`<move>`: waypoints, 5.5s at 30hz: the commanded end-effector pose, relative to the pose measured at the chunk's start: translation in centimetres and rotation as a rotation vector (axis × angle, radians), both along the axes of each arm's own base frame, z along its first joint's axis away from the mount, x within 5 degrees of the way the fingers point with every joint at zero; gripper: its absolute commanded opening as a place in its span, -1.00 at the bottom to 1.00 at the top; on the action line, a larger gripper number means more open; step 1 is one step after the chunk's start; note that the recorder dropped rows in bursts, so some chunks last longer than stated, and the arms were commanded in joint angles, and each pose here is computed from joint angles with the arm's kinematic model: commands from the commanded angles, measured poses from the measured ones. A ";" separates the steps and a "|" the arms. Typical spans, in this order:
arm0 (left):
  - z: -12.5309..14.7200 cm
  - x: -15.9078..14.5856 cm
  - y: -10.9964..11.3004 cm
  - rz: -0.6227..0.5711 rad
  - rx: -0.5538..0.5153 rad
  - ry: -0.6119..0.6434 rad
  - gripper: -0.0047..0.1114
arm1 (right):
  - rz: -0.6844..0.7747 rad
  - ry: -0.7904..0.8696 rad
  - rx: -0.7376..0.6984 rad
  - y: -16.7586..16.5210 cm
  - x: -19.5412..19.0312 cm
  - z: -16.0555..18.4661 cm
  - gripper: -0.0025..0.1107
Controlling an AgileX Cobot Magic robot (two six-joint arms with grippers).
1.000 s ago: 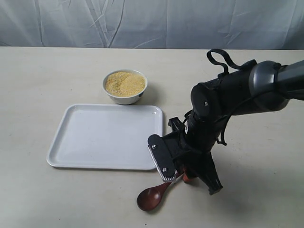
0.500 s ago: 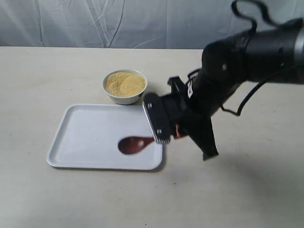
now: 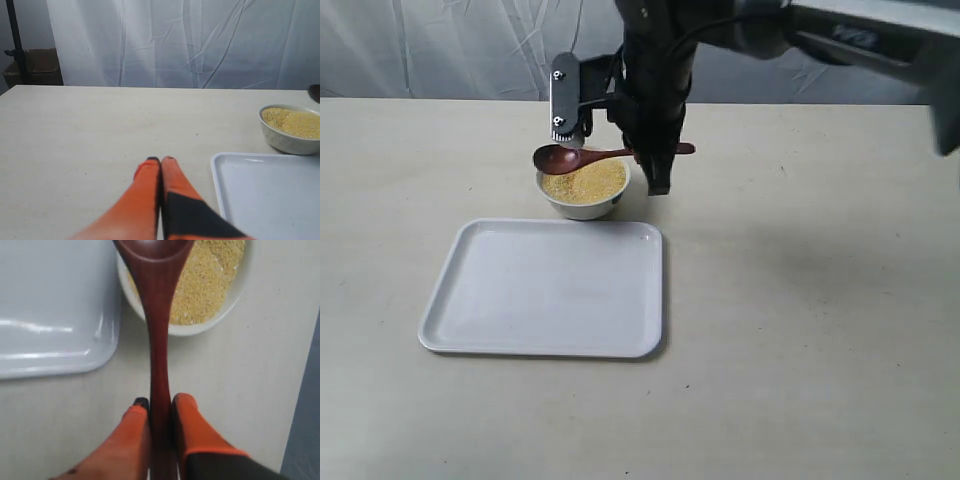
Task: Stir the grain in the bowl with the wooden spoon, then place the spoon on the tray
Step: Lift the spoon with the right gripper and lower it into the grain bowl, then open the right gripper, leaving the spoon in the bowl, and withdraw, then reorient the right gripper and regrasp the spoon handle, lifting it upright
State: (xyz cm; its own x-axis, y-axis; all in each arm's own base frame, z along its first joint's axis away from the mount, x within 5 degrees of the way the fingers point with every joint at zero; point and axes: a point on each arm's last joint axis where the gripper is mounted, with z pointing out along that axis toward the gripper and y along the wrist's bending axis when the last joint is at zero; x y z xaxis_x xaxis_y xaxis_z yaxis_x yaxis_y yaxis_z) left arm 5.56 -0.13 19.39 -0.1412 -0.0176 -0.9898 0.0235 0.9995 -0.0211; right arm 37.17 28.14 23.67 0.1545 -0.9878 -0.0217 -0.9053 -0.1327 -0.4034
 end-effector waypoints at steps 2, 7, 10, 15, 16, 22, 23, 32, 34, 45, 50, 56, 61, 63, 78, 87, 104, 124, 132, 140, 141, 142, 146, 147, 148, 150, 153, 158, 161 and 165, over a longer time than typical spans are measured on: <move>0.0 0.0 0.0 0.001 0.003 -0.012 -0.92 | -0.075 0.016 -0.008 0.6 4.6 -3.9 -0.97; 0.0 0.0 0.0 0.001 0.003 -0.012 -0.92 | -0.083 -0.036 -0.053 0.4 6.2 -6.3 -0.97; 0.0 0.0 0.0 0.001 0.003 -0.012 -0.92 | -0.069 -0.069 -0.038 0.7 6.5 -6.3 -0.76; 0.0 0.0 0.0 0.001 0.003 -0.012 -0.92 | -0.059 -0.065 -0.025 1.3 6.1 -6.2 -0.25; 0.0 0.0 0.0 0.001 0.003 -0.012 -0.92 | -0.054 -0.078 -0.031 1.3 6.1 -5.9 -0.25; 0.0 0.0 0.0 0.001 0.003 -0.012 -0.92 | -0.265 -0.126 0.186 1.5 4.2 1.0 -0.25; 0.0 0.0 0.0 0.001 0.003 -0.012 -0.92 | -0.390 -0.048 0.309 0.9 4.0 2.1 -0.26; 0.0 0.0 0.0 0.001 0.003 -0.012 -0.92 | -0.958 0.540 0.748 -4.1 5.4 -0.5 -0.26; 0.0 0.0 0.0 0.001 0.003 -0.012 -0.92 | -1.004 0.548 0.809 -4.5 5.2 -1.1 -0.26; 0.0 0.0 0.0 0.001 0.003 -0.012 -0.92 | -1.265 0.207 1.286 -6.1 -2.5 -1.7 -0.26; 0.0 0.0 0.0 0.001 0.003 -0.012 -0.92 | -1.562 0.227 1.338 -8.2 -4.4 -5.1 -0.26; 0.0 0.0 0.0 0.001 0.003 -0.012 -0.92 | -1.645 0.263 1.314 -6.8 -5.4 -7.3 -0.26; 0.0 0.0 0.0 0.001 0.003 -0.012 -0.92 | -1.673 0.427 1.238 -6.3 -4.8 -7.9 -0.26; 0.0 0.0 0.0 0.001 0.003 -0.012 -0.92 | -1.618 0.569 1.168 -6.1 -4.2 -7.3 -0.26; 0.0 0.0 0.0 0.001 0.003 -0.012 -0.92 | -1.689 0.273 1.635 -2.5 -9.5 -5.4 -0.26; 0.0 0.0 0.0 0.001 0.003 -0.012 -0.92 | -1.559 0.532 2.118 -2.3 -11.2 -6.6 -0.26; 0.0 0.0 0.0 0.001 0.003 -0.012 -0.92 | -1.867 0.557 1.982 -6.1 -3.5 -13.3 -0.25; 0.0 0.0 0.0 0.001 0.001 -0.012 -0.92 | -1.877 0.491 2.125 -5.4 -0.5 -16.1 0.02; 0.0 0.0 0.0 0.001 0.001 -0.012 -0.92 | -1.815 0.448 2.150 -5.0 0.4 -15.7 0.02; 0.0 0.0 0.0 0.001 0.001 -0.012 -0.92 | -1.816 0.447 2.152 -4.6 1.0 -16.4 -0.79; 0.0 0.0 0.0 0.001 0.001 -0.012 -0.92 | -1.819 0.443 2.154 -4.7 1.0 -16.4 -0.96; 0.0 0.0 0.0 0.001 0.001 -0.012 -0.92 | -1.827 0.438 2.159 -4.7 1.0 -16.4 -0.95; 0.0 0.0 0.0 0.001 0.001 -0.012 -0.92 | -1.749 0.408 2.229 -4.9 1.2 -15.7 -0.96; 0.0 0.0 0.0 0.001 0.003 -0.012 -0.92 | -1.659 0.401 2.317 -4.9 1.3 -14.6 -0.96; 0.0 0.0 0.0 0.001 0.003 -0.012 -0.92 | -1.609 0.396 2.364 -5.0 1.4 -14.0 -0.96; 0.0 0.0 0.0 0.001 0.003 -0.012 -0.92 | -1.506 0.392 2.462 -5.1 1.4 -12.2 -0.96; 0.0 0.0 0.0 0.001 0.001 -0.012 -0.92 | -1.358 0.243 2.402 -5.0 1.4 -10.0 -0.96; 0.0 0.0 0.0 0.001 0.001 -0.012 -0.92 | -1.015 -0.060 2.022 -3.9 0.8 -4.7 -0.96; 0.0 0.0 0.0 0.001 0.003 -0.012 -0.92 | -0.950 -0.170 1.831 -3.8 0.8 -3.6 -0.96; 0.0 0.0 0.0 0.001 0.003 -0.012 -0.92 | -0.963 -0.196 1.734 -3.9 0.9 -4.0 -0.97</move>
State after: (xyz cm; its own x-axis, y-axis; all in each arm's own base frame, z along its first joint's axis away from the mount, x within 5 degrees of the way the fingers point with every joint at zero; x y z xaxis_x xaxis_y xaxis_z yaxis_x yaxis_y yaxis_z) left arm 5.56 -0.13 19.39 -0.1412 -0.0176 -0.9898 0.0235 0.9995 -0.0211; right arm 37.89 24.53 20.20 -0.1731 0.4116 -0.8948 -0.3787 0.8108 0.4462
